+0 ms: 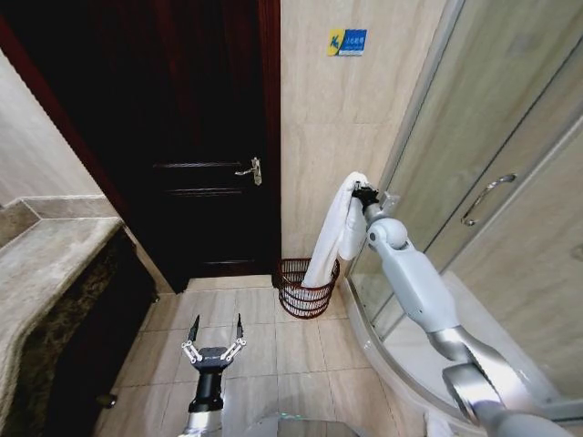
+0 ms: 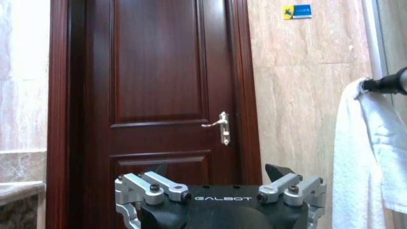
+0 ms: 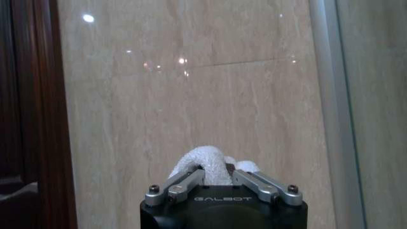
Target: Discard the used towel into the hamper.
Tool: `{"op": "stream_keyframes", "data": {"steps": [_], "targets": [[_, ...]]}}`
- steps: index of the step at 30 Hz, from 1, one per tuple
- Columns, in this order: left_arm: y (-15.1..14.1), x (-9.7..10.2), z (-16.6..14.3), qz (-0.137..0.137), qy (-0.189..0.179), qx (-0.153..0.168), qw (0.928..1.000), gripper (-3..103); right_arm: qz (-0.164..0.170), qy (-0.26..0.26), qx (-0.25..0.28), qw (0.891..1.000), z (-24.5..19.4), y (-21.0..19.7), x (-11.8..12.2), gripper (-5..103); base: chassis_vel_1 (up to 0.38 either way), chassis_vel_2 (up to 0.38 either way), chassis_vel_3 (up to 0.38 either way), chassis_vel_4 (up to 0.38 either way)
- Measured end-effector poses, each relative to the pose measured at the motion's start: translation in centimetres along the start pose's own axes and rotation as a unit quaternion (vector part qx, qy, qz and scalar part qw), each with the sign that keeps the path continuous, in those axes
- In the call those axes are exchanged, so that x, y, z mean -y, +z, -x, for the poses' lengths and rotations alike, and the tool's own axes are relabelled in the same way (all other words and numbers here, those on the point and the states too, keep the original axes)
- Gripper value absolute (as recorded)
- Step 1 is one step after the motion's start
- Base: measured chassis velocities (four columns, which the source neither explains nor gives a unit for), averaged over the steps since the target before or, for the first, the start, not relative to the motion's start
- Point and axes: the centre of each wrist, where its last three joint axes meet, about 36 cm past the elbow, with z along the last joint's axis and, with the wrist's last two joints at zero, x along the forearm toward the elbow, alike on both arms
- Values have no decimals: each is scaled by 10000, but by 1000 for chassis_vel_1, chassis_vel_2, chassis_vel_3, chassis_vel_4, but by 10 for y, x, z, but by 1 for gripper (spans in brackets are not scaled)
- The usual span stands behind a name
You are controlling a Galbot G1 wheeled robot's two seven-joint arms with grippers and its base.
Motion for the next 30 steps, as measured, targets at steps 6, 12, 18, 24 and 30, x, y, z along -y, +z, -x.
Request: {"op": "stream_keyframes", "data": {"steps": [6,12,18,24,30], "targets": [[1,1,-1,-1,45,-1,10000,100,-18,-38,12,10000,1,0,-3,5,0,0,0,0],[3,2,-1,8,110,-13,9999,100,-30,-57,59,10000,6,-5,-6,5,0,0,0,0],[4,3,-1,14,130,-19,9999,100,-25,-40,68,10000,4,-3,-4,5,0,0,0,0],[4,4,-2,8,124,-23,9999,100,-48,-70,65,9999,4,-3,-2,5,-18,13,17,-15],[8,4,-4,-2,112,-49,9999,100,-66,-134,64,9999,5,-3,-9,5,-68,63,69,-72]]}}
